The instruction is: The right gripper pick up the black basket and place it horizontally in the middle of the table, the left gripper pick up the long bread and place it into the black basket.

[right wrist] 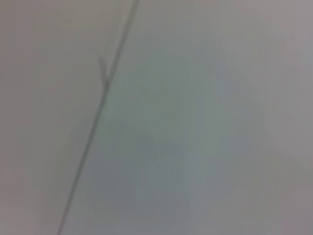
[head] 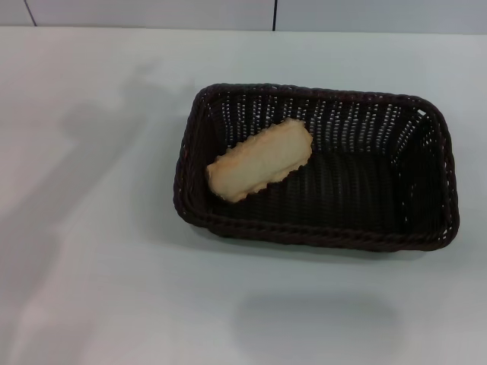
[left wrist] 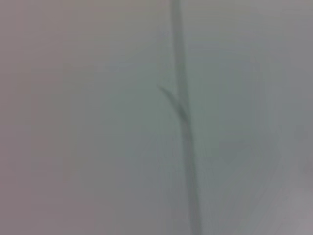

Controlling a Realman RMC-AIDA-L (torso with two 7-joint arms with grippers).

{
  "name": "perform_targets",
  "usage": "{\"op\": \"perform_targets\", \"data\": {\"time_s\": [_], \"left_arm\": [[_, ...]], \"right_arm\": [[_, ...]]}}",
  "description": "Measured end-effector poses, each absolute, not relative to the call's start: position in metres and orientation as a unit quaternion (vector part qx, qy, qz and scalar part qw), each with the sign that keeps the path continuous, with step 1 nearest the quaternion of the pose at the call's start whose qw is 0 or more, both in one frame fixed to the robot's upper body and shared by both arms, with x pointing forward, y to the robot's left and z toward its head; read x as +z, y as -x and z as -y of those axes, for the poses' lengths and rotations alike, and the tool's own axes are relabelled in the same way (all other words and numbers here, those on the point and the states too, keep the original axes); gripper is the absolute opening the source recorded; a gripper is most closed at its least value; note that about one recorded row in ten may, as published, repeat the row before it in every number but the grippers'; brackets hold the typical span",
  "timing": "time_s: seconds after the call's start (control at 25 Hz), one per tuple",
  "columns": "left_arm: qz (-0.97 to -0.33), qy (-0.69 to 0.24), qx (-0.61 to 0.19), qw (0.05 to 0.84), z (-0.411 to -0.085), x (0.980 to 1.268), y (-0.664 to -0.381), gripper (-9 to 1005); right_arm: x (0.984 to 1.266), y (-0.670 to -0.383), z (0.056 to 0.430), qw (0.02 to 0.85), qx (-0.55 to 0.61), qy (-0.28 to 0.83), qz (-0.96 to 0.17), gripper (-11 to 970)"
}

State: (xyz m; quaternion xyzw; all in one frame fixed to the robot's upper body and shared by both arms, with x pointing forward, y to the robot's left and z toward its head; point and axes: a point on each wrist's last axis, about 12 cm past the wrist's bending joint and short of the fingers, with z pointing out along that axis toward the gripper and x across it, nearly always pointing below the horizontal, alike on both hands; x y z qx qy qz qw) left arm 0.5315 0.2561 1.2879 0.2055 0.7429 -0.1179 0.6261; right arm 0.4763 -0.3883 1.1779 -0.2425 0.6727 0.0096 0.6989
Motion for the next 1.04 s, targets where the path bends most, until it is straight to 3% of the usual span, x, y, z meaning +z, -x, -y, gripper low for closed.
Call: {"op": "perform_targets", "data": {"time_s": [0.12,0.16,0.28,0.64,0.8,1.04], "left_arm": [[-0.719,-0.155,-0.071,0.673,-0.275,1.276,-0.518,813],[-0.704,-0.131,-0.022,0.698,-0.287,1.262,-0.508,813],[-0.698,-0.112,0.007,0.707,-0.296,1.253,-0.499,813],[-0.693,0.006,0.083,0.716,-0.330,1.204,-0.471,813],[-0.685,0.061,0.096,0.719,-0.336,1.176,-0.462,813],[-0.675,0.063,0.109,0.727,-0.331,1.167,-0.459,813]], "right_arm": [[1.173,-0.474,0.396,0.699,0.005,0.222,-0.680,521],[1.169,-0.472,0.401,0.697,-0.002,0.210,-0.686,522],[1.166,-0.466,0.409,0.698,-0.010,0.190,-0.691,522],[1.152,-0.399,0.446,0.742,-0.094,0.134,-0.650,523],[1.138,-0.397,0.448,0.738,-0.089,0.112,-0.660,523],[1.134,-0.411,0.437,0.728,-0.078,0.131,-0.669,586]]}}
